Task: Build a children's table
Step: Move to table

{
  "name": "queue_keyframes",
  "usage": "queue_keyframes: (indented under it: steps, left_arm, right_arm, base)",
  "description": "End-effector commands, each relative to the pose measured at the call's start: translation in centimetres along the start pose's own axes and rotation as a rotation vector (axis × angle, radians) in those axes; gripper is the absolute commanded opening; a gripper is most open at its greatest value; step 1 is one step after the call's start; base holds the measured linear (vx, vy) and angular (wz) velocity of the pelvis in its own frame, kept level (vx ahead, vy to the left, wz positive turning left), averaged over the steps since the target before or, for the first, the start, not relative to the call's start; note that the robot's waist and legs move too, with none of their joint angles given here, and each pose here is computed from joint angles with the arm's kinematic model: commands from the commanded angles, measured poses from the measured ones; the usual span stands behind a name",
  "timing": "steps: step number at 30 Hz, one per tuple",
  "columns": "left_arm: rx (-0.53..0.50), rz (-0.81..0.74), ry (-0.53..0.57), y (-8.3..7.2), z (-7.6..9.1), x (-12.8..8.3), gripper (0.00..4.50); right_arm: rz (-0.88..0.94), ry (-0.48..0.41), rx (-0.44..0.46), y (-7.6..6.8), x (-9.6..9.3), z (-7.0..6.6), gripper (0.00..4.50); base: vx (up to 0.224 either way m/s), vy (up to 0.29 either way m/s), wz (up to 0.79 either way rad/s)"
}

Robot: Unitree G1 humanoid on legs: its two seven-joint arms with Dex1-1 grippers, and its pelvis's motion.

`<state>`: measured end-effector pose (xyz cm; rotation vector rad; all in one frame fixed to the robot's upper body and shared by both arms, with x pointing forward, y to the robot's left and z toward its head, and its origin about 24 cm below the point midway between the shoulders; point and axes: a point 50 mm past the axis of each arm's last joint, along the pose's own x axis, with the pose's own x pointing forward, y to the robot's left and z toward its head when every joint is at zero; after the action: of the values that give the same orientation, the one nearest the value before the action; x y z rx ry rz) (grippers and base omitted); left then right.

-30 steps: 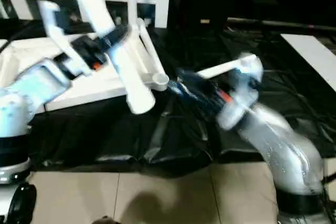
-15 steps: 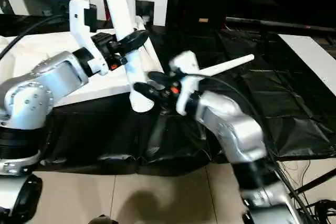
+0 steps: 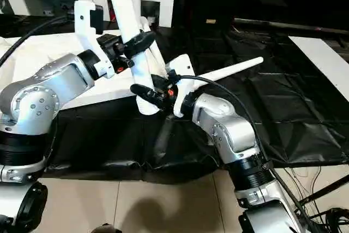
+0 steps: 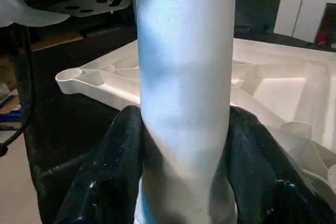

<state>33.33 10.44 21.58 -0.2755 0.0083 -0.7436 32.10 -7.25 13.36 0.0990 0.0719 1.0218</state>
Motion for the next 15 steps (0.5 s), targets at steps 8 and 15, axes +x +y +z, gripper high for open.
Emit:
queue_keyframes:
  steps: [8,15]
  left_arm:
    - [-0.184,-0.538,-0.094,-3.3,1.5,-2.1,2.77]
    - [-0.227,-0.780,-0.068,-3.5,1.8,-3.7,3.02]
  right_arm:
    - [0.328,-0.128,0.160,1.1,-4.1,1.0,1.87]
    - [0.500,-0.024,0.176,1.9,-6.1,0.0,1.87]
  base:
    - [0.000,0.000,0.00]
    - [0.000,0.000,0.00]
